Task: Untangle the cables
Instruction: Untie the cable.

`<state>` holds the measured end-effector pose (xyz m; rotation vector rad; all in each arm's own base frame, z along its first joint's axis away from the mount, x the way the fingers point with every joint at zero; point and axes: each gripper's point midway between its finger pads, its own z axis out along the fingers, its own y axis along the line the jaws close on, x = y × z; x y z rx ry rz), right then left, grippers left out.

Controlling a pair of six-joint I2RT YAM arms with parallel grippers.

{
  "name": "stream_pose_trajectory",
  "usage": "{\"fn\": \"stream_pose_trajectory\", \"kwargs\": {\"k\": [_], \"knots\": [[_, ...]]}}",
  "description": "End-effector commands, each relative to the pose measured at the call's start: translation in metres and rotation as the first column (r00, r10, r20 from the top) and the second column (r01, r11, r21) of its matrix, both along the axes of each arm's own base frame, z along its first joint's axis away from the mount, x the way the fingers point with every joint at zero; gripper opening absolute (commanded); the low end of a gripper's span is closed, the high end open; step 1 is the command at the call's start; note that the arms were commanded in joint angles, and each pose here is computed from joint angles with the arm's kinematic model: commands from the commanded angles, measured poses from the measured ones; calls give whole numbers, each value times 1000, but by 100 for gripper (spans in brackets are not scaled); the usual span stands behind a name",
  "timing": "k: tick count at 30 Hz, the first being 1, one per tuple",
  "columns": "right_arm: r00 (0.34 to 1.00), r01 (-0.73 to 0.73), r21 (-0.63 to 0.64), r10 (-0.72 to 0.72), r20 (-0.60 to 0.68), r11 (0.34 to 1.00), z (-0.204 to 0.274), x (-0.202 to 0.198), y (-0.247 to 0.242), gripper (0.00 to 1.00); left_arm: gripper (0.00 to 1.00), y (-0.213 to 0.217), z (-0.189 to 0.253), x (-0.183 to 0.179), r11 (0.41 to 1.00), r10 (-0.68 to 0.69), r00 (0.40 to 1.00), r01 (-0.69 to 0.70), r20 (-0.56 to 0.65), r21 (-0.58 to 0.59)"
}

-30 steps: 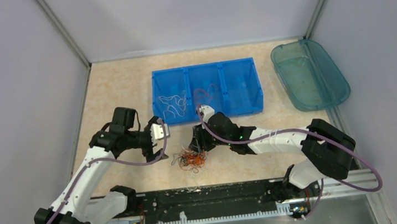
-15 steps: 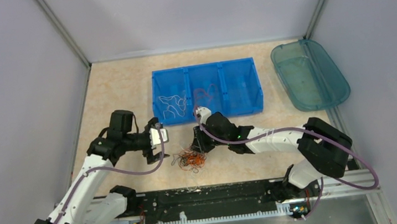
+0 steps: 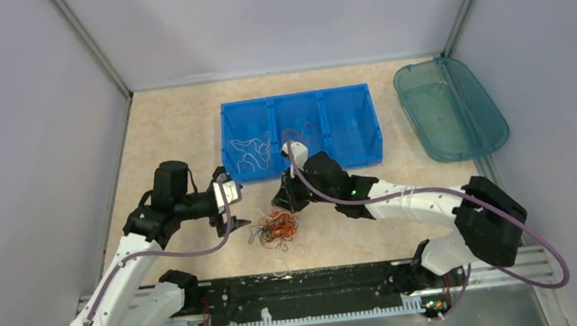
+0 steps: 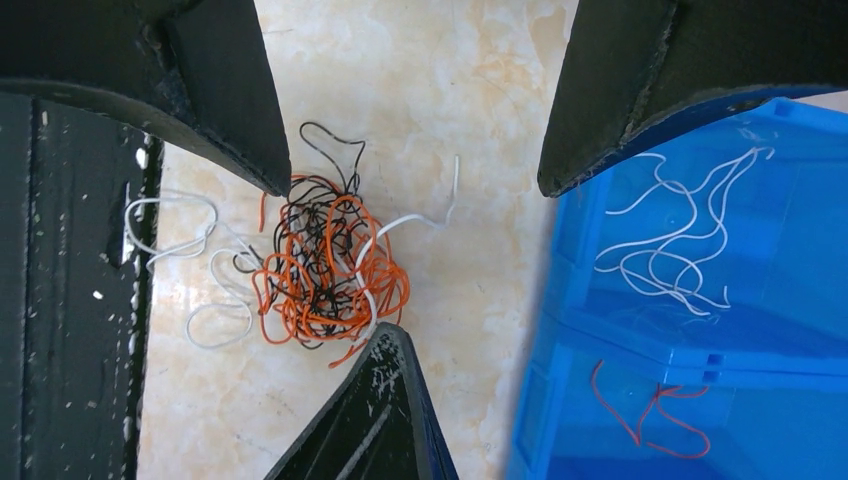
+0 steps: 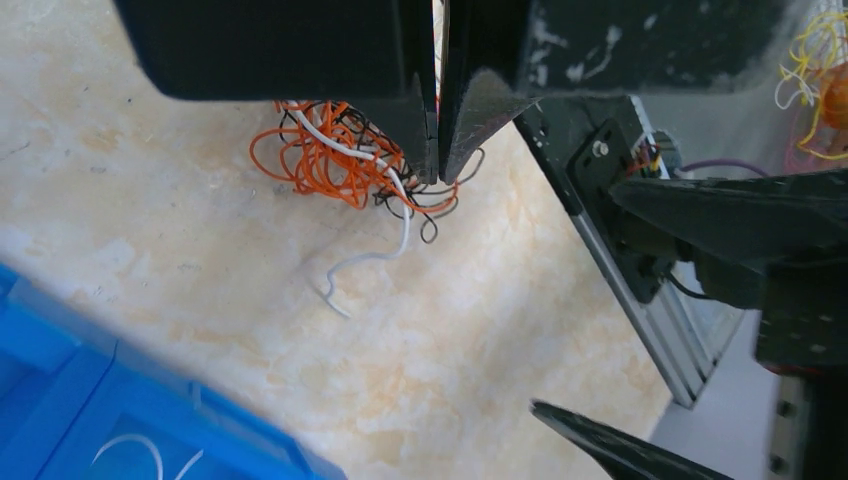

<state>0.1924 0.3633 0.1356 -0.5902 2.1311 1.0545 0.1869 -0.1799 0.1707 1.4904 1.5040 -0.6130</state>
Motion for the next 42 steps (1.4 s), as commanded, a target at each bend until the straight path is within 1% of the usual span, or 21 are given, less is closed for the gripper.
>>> {"fn": "stream_pose_trajectory", "kwargs": {"k": [1, 6, 14, 15, 16, 17, 18, 19, 20, 25, 28, 31, 32, 37, 42], "knots": [[995, 2, 149, -16, 94, 989, 61, 7, 2, 0, 98, -13, 21, -3, 995, -3, 999, -2, -55, -97], [994, 19, 163, -36, 103, 986, 69, 5, -8, 0, 97, -18, 29, -7, 990, -20, 998, 11, -63, -138], [995, 42, 124, -52, 81, 991, 50, 10, -20, 0, 97, -14, 28, -7, 993, -19, 999, 15, -33, -119], [995, 39, 105, -48, 82, 994, 45, 11, -20, 4, 97, -14, 28, -7, 993, -19, 999, 15, -30, -119], [996, 44, 76, -50, 78, 996, 37, 13, -21, 22, 97, -14, 29, -7, 993, -20, 999, 16, -30, -119], [996, 42, 48, -46, 72, 998, 29, 14, -21, 37, 97, -15, 29, -7, 993, -20, 999, 17, -31, -120], [998, 32, 25, -33, 59, 999, 18, 14, -20, 46, 97, -15, 30, -7, 992, -21, 999, 17, -29, -121], [999, 18, 19, -19, 48, 1000, 12, 12, -18, 50, 97, -15, 31, -7, 992, -21, 999, 18, -25, -122], [999, 6, 16, -7, 39, 1000, 6, 11, -17, 52, 97, -15, 32, -7, 992, -22, 1000, 19, -22, -123], [1000, -11, -37, 11, -1, 999, -19, 10, -16, 54, 97, -14, 35, -7, 993, -29, 1000, 28, -7, -115], [1000, -15, -78, 14, -20, 997, -28, 6, -23, 51, 97, -15, 39, -7, 992, -32, 999, 30, -7, -119], [1000, -17, -71, 16, -25, 997, -29, 0, -29, 49, 97, -16, 40, -7, 992, -35, 999, 33, -12, -121], [1000, -13, -66, 11, -24, 998, -28, -1, -30, 48, 97, -16, 39, -7, 992, -35, 999, 34, -13, -121], [999, 3, -70, -5, -35, 998, -33, -5, -38, 36, 97, -16, 40, -8, 991, -40, 999, 38, -16, -125], [999, 11, -68, -14, -45, 998, -37, -9, -44, 31, 97, -17, 43, -8, 991, -40, 999, 37, -18, -128]]}}
